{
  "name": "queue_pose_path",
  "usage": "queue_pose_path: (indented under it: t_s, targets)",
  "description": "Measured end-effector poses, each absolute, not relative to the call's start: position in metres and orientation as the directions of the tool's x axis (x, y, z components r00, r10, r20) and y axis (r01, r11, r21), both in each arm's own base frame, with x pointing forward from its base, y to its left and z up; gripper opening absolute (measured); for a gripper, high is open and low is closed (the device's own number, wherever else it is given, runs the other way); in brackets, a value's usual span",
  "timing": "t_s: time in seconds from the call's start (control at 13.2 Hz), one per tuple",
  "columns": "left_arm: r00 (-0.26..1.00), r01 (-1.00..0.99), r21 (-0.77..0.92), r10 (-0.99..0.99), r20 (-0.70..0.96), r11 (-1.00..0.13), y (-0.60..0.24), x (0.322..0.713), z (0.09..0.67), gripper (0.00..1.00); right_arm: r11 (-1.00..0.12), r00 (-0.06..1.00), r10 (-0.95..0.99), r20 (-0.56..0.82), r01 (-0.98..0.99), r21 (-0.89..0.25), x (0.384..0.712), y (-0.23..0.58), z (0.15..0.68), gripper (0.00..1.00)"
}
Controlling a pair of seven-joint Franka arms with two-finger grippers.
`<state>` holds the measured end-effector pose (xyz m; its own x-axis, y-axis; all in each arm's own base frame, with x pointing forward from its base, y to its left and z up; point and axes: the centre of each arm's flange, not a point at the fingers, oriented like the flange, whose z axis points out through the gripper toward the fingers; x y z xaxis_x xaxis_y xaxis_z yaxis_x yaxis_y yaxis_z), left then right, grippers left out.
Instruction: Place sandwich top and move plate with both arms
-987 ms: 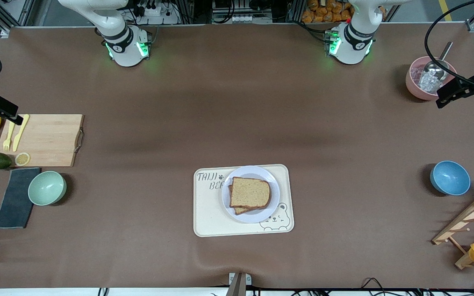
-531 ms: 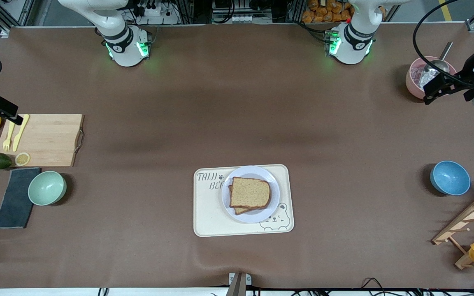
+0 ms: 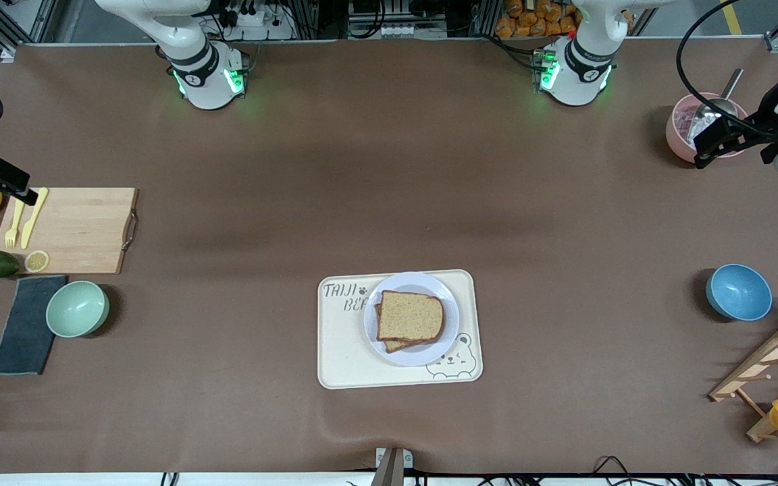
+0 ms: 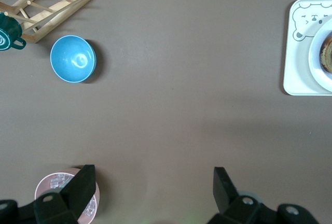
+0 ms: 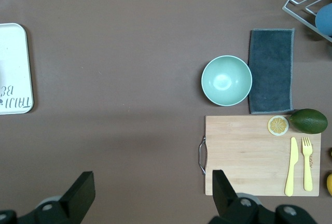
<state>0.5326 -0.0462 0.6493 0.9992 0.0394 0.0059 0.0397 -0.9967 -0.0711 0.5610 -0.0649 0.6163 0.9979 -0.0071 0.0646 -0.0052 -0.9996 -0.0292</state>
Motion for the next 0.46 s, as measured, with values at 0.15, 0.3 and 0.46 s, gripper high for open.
queue_pose_path:
  t_s: [0.15, 0.3, 0.46]
  targets:
    - [0.999, 0.038, -0.063, 0.038, 0.002, -0.997, -0.0472, 0.5325, 0.6480, 1.00, -1.000, 0.998, -0.008, 0.065, -0.006, -0.029, 0.5610, -0.0651, 0.6163, 1.00]
    - [0.999, 0.035, -0.053, 0.035, -0.004, -0.998, -0.0487, 0.5325, 0.6455, 1.00, -1.000, 0.998, -0.008, 0.065, -0.006, -0.029, 0.5610, -0.0652, 0.6163, 1.00]
    - [1.000, 0.028, -0.053, 0.029, -0.011, -0.998, -0.0509, 0.5326, 0.6425, 1.00, -1.000, 0.998, -0.008, 0.064, -0.006, -0.029, 0.5610, -0.0652, 0.6163, 1.00]
